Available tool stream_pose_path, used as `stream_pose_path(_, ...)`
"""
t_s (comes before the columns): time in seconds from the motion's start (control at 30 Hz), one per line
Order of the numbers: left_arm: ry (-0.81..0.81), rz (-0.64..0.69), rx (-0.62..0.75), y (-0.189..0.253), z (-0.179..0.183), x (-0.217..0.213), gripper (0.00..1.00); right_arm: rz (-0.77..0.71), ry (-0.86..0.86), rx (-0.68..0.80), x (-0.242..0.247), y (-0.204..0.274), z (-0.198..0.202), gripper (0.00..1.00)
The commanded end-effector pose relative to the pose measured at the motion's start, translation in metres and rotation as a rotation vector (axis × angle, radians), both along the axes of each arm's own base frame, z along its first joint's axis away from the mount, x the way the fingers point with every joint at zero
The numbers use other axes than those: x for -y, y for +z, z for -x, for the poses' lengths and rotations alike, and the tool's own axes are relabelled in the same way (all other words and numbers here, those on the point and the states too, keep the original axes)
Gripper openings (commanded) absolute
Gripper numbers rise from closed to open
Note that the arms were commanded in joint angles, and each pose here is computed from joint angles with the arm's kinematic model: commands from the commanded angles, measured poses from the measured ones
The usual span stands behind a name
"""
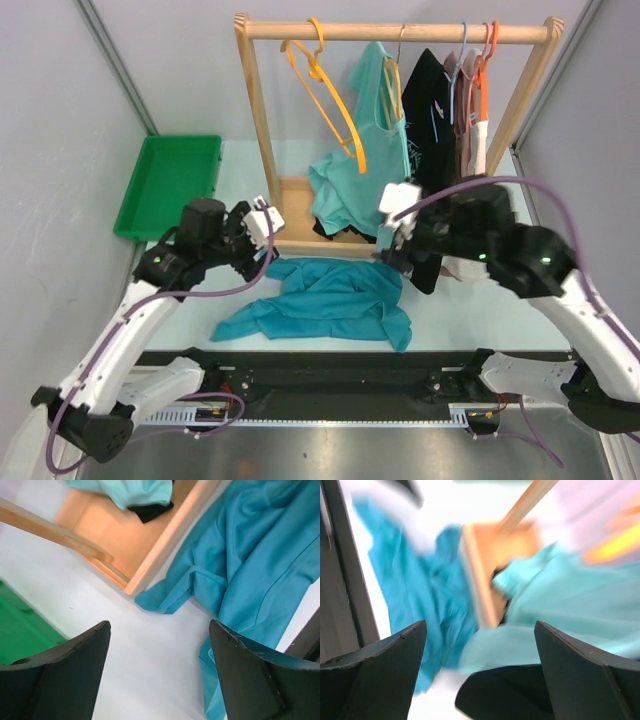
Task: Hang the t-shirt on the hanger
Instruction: Pick up the hanger from the clothesline.
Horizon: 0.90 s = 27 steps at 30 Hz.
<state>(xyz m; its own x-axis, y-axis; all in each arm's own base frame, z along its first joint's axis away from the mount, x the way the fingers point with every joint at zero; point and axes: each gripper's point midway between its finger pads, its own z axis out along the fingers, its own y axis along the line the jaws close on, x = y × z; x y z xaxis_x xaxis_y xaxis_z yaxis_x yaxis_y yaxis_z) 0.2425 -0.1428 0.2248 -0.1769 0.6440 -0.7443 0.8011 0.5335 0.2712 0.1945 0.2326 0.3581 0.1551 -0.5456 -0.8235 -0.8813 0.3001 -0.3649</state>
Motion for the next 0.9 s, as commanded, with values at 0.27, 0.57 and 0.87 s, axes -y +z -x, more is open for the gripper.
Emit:
stream_pose_path(0.27, -0.021, 0.105, 0.114, 0.088, 0.035, -0.009, 0.90, -0.423, -0.302, 0.176, -0.001, 0.165, -0.066, 0.95)
stream_pose_path(0.57, 0.009, 0.073, 0.113, 0.085, 0.053, -0.026, 0.97, -0.411, -0.453, 0.224, -0.039, 0.149, -0.139, 0.98)
stream_pose_path(0.87, 0.025, 0.084, 0.094, 0.078, 0.059, -0.028, 1.00, -0.443, -0.428, 0.118, -0.068, 0.133, -0.175, 0.48)
